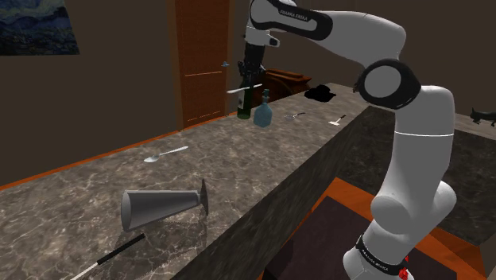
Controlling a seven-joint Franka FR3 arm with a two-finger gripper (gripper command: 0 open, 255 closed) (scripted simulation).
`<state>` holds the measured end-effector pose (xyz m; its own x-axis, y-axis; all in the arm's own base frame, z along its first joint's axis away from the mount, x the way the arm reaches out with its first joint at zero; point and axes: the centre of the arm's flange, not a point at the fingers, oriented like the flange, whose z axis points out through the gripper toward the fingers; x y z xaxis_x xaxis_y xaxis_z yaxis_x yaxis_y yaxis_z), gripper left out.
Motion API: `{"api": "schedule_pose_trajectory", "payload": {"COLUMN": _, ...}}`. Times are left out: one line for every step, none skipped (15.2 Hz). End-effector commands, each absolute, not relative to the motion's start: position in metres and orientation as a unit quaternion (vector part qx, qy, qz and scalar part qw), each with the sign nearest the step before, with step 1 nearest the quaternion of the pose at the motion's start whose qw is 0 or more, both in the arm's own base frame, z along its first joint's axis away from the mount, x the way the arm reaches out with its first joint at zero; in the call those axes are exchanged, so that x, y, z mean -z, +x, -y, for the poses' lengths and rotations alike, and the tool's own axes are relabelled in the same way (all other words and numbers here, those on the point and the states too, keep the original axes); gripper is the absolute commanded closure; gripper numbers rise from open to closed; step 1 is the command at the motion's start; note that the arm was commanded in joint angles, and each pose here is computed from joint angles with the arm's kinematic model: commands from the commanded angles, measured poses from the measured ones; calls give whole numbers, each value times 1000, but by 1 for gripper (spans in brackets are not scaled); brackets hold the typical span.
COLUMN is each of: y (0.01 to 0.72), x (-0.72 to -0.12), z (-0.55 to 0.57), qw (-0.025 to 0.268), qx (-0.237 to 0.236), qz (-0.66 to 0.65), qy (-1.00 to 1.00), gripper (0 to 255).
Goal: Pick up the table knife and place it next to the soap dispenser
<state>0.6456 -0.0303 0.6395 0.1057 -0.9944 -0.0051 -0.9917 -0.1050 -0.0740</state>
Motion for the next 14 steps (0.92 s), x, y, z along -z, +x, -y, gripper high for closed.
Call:
{"api": "schedule_pose_trajectory", "payload": {"y": 650, "x": -640, "z": 55, "qw": 29, "qx": 23, "qz": -668, "qy": -743, "gripper": 255}}
{"api": "schedule_pose_trajectory", "payload": {"y": 652, "x": -640, "z": 68, "qw": 29, "qx": 23, "qz": -668, "qy": -743, "gripper": 255}}
{"api": "schedule_pose_trajectory", "payload": {"y": 655, "x": -640, "z": 81, "qw": 29, "qx": 23, "qz": -668, "qy": -743, "gripper": 255}}
{"api": "schedule_pose_trajectory", "payload": {"y": 657, "x": -640, "z": 94, "qw": 29, "qx": 23, "qz": -668, "qy": -743, "gripper": 255}}
{"api": "schedule_pose_trajectory", "payload": {"y": 659, "x": -640, "z": 107, "qw": 29, "qx": 23, "qz": -668, "qy": -743, "gripper": 255}}
{"api": "schedule_pose_trajectory", "payload": {"y": 661, "x": -640, "z": 119, "qw": 29, "qx": 23, "qz": -668, "qy": -743, "gripper": 255}}
{"api": "schedule_pose_trajectory", "payload": {"y": 661, "x": -634, "z": 119, "qw": 29, "qx": 23, "qz": -668, "qy": -743, "gripper": 255}}
{"api": "schedule_pose_trajectory", "payload": {"y": 661, "x": -629, "z": 119, "qw": 29, "qx": 23, "qz": -668, "qy": -743, "gripper": 255}}
{"api": "schedule_pose_trajectory", "payload": {"y": 661, "x": -624, "z": 119, "qw": 29, "qx": 23, "qz": -668, "qy": -743, "gripper": 255}}
{"api": "schedule_pose_trajectory", "payload": {"y": 661, "x": -619, "z": 119, "qw": 29, "qx": 23, "qz": -668, "qy": -743, "gripper": 255}}
{"api": "schedule_pose_trajectory", "payload": {"y": 661, "x": -613, "z": 119, "qw": 29, "qx": 23, "qz": -668, "qy": -743, "gripper": 255}}
{"api": "schedule_pose_trajectory", "payload": {"y": 661, "x": -608, "z": 119, "qw": 29, "qx": 23, "qz": -668, "qy": -743, "gripper": 255}}
{"api": "schedule_pose_trajectory", "payload": {"y": 661, "x": -603, "z": 119, "qw": 29, "qx": 23, "qz": -668, "qy": -743, "gripper": 255}}
{"api": "schedule_pose_trajectory", "payload": {"y": 661, "x": -597, "z": 119, "qw": 29, "qx": 23, "qz": -668, "qy": -743, "gripper": 255}}
